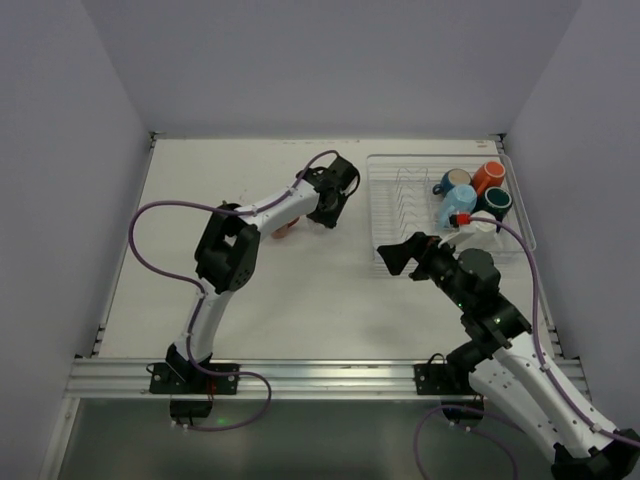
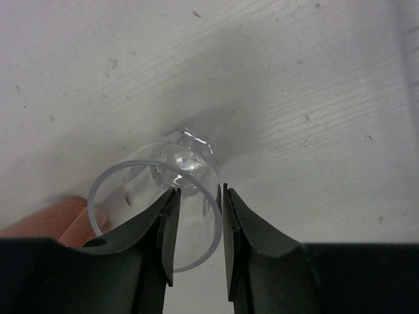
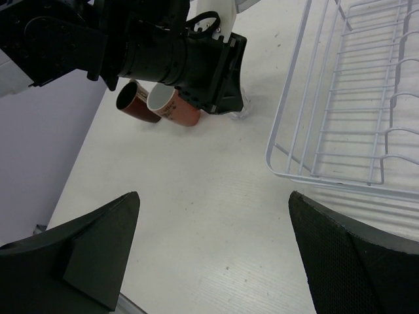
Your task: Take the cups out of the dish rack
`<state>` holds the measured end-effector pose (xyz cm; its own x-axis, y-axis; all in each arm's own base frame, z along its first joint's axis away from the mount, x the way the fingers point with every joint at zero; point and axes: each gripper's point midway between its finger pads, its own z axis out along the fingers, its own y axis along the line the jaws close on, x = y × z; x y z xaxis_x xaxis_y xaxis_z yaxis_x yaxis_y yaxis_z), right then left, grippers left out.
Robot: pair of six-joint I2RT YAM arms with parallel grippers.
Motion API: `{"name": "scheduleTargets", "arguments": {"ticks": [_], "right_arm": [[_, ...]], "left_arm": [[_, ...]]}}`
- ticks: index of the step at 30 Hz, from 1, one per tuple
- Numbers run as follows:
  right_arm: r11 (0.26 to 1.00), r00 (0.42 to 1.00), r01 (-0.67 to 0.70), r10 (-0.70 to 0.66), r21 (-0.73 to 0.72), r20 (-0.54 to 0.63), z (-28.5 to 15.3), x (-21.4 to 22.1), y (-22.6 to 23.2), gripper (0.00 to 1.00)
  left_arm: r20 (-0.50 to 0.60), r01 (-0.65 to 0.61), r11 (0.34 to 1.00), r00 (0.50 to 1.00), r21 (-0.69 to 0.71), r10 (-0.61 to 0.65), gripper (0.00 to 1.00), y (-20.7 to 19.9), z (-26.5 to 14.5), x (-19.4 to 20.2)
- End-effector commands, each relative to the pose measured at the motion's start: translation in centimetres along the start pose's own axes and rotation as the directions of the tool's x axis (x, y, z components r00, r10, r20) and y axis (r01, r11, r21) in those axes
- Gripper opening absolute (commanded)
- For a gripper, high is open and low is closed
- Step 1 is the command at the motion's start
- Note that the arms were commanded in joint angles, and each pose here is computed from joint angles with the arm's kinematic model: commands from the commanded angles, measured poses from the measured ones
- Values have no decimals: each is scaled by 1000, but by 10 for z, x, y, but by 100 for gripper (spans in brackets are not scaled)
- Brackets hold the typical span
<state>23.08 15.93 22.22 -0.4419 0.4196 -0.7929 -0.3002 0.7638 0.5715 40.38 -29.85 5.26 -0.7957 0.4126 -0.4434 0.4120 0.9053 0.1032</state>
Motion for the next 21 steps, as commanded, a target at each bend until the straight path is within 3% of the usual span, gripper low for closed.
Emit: {"name": "scheduleTargets", "arguments": {"ticks": [1, 5, 9, 15, 18, 19, 21], "right_arm": [[1000, 999, 17, -16, -16, 32, -1, -7, 4, 98], [1000, 999, 30, -30, -1, 33, -3, -11, 3, 96], [997, 997, 55, -58, 52, 56, -5, -23, -2, 95], [984, 994, 76, -88, 163, 67, -7, -33, -18, 94], [962, 991, 80, -105, 261, 82, -8, -41, -37, 93], [948, 991, 81, -111, 308, 80, -7, -44, -48, 93], [933, 989, 84, -121, 349, 83, -7, -51, -56, 93]], "left_arm": [[15, -36, 999, 999, -12, 36, 39, 3, -13, -9], [73, -20, 1000, 997, -15, 21, 48, 6, -29, -24], [157, 4, 1000, 988, -1, -4, 65, 7, -54, -47], [388, 39, 990, 917, 137, -90, 84, 0, -139, -97], [560, -4, 960, 813, 279, -160, 89, -10, -213, -113], [638, -27, 943, 743, 331, -203, 90, -8, -254, -114], [712, -88, 910, 655, 405, -253, 93, -11, -301, -113]]}}
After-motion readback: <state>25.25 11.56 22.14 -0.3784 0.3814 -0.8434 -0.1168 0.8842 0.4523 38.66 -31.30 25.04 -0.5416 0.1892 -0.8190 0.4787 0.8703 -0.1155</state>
